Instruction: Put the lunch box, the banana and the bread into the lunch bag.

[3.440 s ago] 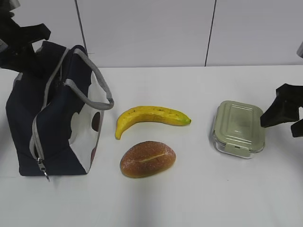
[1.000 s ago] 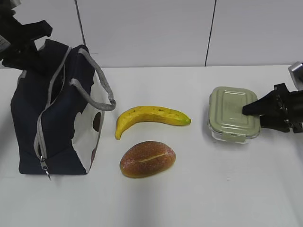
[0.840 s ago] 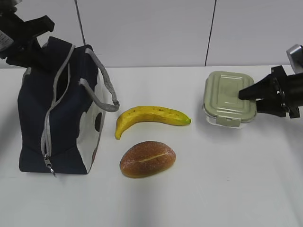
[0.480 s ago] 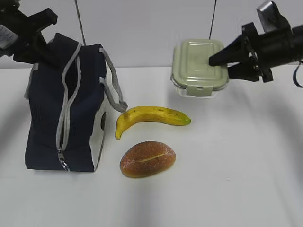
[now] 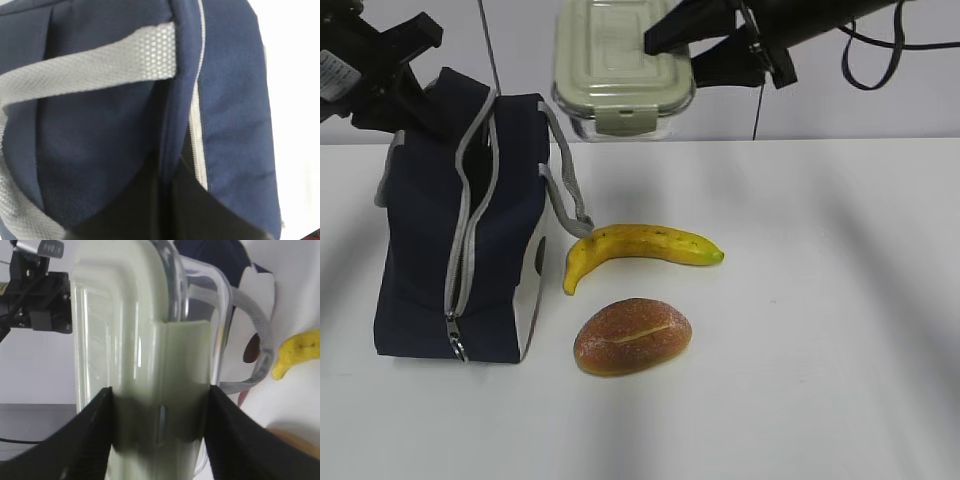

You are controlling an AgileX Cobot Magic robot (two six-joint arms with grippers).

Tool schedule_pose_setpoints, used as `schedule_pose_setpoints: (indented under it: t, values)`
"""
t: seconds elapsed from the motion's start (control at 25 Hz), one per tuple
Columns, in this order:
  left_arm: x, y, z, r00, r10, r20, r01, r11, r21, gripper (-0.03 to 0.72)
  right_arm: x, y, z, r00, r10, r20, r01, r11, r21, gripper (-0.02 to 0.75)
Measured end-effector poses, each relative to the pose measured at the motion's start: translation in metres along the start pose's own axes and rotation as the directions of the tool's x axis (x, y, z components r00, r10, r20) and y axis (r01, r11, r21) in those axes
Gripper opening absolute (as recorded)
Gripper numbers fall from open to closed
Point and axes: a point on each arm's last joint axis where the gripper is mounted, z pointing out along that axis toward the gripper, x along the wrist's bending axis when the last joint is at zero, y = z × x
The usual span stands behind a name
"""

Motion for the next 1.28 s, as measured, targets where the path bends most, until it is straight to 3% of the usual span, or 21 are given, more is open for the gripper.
schedule_pose_setpoints:
  t: [0.16,0.88,1.28]
  values:
    - [0.000,0.000,0.000,1.000,-0.002,0.004,0.002,1.000,-0.002,-0.003,0.016,-0.004,0.015,1.000,-0.011,-0.025,0.012,0.999,0.045,0.382]
    - [-0.003,0.000,0.000,0.999,-0.016,0.030,0.016,1.000,-0.005,-0.003,0.029,-0.016,0.053,0.998,0.017,-0.053,-0.010,0.991,0.137,0.381]
    - [-0.003,0.000,0.000,0.999,-0.006,0.037,0.006,1.000,0.004,-0.003,0.004,-0.015,0.083,0.981,-0.023,0.193,-0.018,0.979,0.205,0.381]
